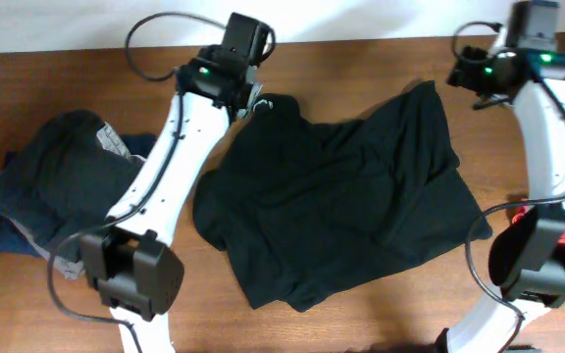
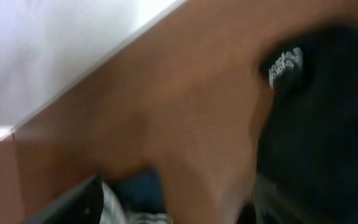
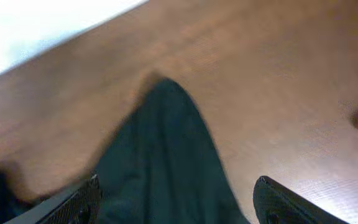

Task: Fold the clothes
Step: 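Lay the shirt flat on the table and release both grippers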

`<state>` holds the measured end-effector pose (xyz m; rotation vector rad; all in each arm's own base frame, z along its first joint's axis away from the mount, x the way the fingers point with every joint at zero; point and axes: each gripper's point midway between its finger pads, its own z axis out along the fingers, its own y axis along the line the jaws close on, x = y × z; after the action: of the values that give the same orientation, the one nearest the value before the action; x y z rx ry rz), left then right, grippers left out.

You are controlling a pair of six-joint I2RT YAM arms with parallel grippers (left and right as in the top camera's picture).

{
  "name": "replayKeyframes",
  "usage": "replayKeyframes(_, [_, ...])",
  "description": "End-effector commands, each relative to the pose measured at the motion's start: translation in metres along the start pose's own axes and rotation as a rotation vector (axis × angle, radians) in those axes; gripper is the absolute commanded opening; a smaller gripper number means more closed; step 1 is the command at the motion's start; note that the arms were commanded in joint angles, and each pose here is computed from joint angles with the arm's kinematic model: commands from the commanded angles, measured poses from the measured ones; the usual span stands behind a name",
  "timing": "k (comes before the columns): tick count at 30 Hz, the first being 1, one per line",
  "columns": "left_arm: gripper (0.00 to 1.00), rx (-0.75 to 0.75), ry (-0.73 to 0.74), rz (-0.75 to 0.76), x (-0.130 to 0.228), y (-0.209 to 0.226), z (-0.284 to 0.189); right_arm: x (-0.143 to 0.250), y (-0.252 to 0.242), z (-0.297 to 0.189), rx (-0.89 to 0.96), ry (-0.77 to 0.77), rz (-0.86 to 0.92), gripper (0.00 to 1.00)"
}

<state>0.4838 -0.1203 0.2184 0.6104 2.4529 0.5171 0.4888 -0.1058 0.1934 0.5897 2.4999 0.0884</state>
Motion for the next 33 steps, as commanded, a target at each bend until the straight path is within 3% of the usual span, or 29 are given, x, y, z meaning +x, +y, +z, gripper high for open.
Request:
replayKeyframes(1, [0.8, 0.168, -0.041, -0.098, 0.003, -0.003, -0.035, -0.001, -0.007, -0.029, -0.074, 0.007, 0.034, 0.82])
replayKeyframes(3, [0.8, 0.388, -0.085, -0.105, -0.005, -0.031, -0.042, 0.008, -0.006, -0.035, -0.128, 0.049, 0.056, 0.82])
replayKeyframes(4, [0.7, 0.487, -0.119, -0.071, -0.01, -0.045, -0.042, 0.012, -0.003, -0.037, -0.155, 0.072, 0.065, 0.82])
replayKeyframes(7, [0.5, 0.518, -0.125, -0.024, -0.015, -0.057, -0.018, 0.023, 0.002, -0.039, -0.198, 0.12, 0.078, 0.82])
replayKeyframes(9, [0.19, 0.514, -0.097, -0.012, -0.014, -0.066, 0.006, 0.03, 0.005, -0.039, -0.197, 0.146, 0.065, 0.82])
replayKeyframes(11, [0.01, 0.53, -0.063, -0.007, -0.011, -0.08, 0.033, 0.035, 0.011, -0.039, -0.203, 0.159, 0.02, 0.78])
replayKeyframes(14, [0.0, 0.575, -0.027, -0.002, -0.006, -0.104, 0.067, 0.044, 0.021, -0.037, -0.211, 0.184, -0.04, 0.7])
replayKeyframes(24, [0.0, 0.65, 0.113, 0.036, 0.032, -0.149, 0.125, 0.09, 0.028, -0.006, -0.196, 0.329, -0.054, 0.7])
replayKeyframes(33, [0.0, 0.593, 0.211, 0.052, 0.066, -0.158, 0.182, 0.13, 0.016, 0.018, -0.174, 0.427, -0.034, 0.7])
